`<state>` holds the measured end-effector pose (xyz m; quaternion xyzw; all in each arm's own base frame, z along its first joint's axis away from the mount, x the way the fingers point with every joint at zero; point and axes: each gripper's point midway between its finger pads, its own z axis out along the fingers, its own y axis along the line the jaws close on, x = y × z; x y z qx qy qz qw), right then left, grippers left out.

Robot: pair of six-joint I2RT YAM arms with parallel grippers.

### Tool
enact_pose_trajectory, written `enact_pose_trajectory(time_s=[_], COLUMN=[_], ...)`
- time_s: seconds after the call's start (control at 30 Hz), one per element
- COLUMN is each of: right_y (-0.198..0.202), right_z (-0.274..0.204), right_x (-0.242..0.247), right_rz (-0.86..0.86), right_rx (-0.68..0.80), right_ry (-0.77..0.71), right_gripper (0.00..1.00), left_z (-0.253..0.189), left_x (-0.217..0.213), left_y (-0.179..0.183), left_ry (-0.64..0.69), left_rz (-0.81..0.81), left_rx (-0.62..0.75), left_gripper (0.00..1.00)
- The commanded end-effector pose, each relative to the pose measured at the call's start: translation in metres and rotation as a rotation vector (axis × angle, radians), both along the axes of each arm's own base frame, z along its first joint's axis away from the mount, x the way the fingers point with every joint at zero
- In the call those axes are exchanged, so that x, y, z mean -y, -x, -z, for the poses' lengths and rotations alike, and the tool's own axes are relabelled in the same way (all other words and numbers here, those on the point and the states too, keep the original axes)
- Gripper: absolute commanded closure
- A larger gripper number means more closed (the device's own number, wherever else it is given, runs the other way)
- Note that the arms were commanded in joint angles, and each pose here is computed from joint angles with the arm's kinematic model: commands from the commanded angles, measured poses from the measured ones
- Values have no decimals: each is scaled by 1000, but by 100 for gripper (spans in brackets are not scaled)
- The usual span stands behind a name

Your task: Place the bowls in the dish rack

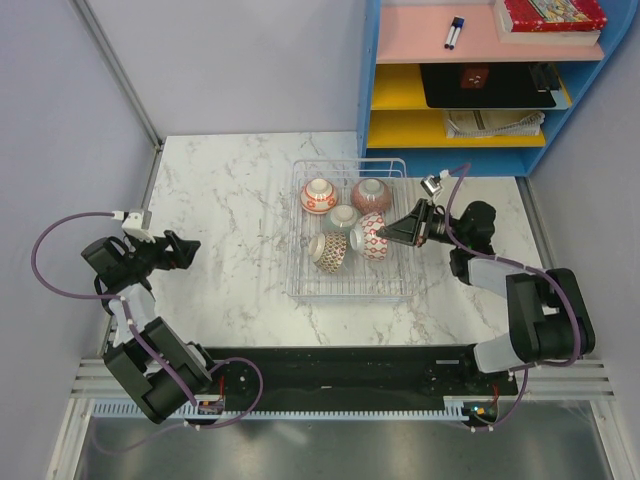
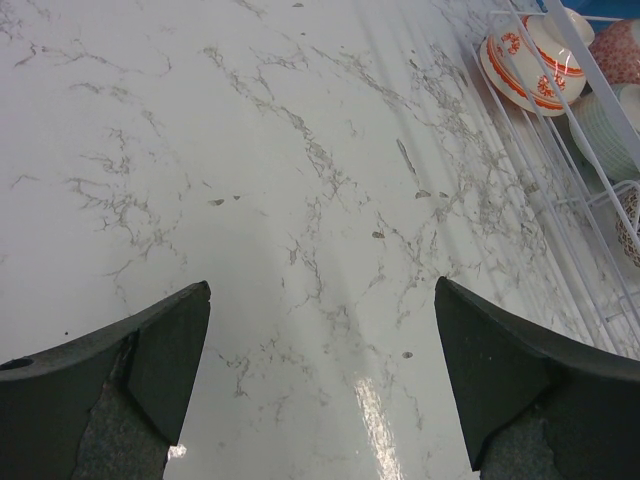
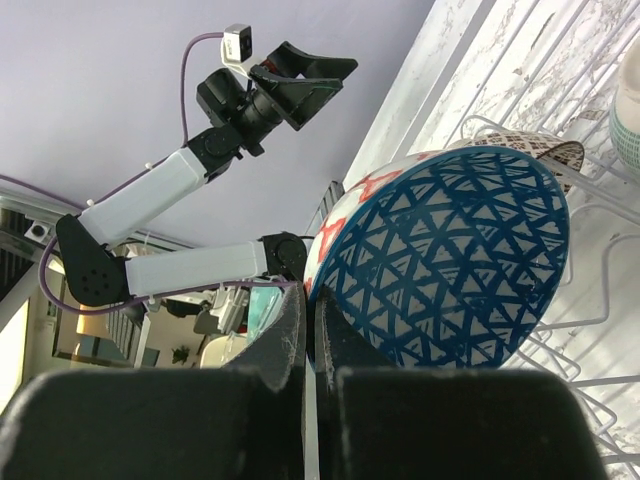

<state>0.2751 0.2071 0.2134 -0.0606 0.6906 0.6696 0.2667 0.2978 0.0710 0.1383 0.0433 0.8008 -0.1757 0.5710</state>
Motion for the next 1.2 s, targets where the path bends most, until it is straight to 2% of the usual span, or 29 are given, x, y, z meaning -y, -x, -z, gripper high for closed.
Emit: enact_pose_trajectory(time_s=[0.0, 0.9, 1.17], right_y=[-2, -11, -1], right_z=[-4, 61, 98], right_x=[1, 6, 10], right_rz=[9, -21, -72], right_rx=[86, -149, -219], right_ry=[-5, 65, 180], right_gripper=[100, 100, 98], left_z=[-10, -8, -8], left_x=[-2, -1, 0], left_y=[-2, -2, -2], left_ry=[-57, -52, -49], left_rz=[28, 33, 38], left_rx=[61, 60, 60], left_gripper=[0, 0, 0])
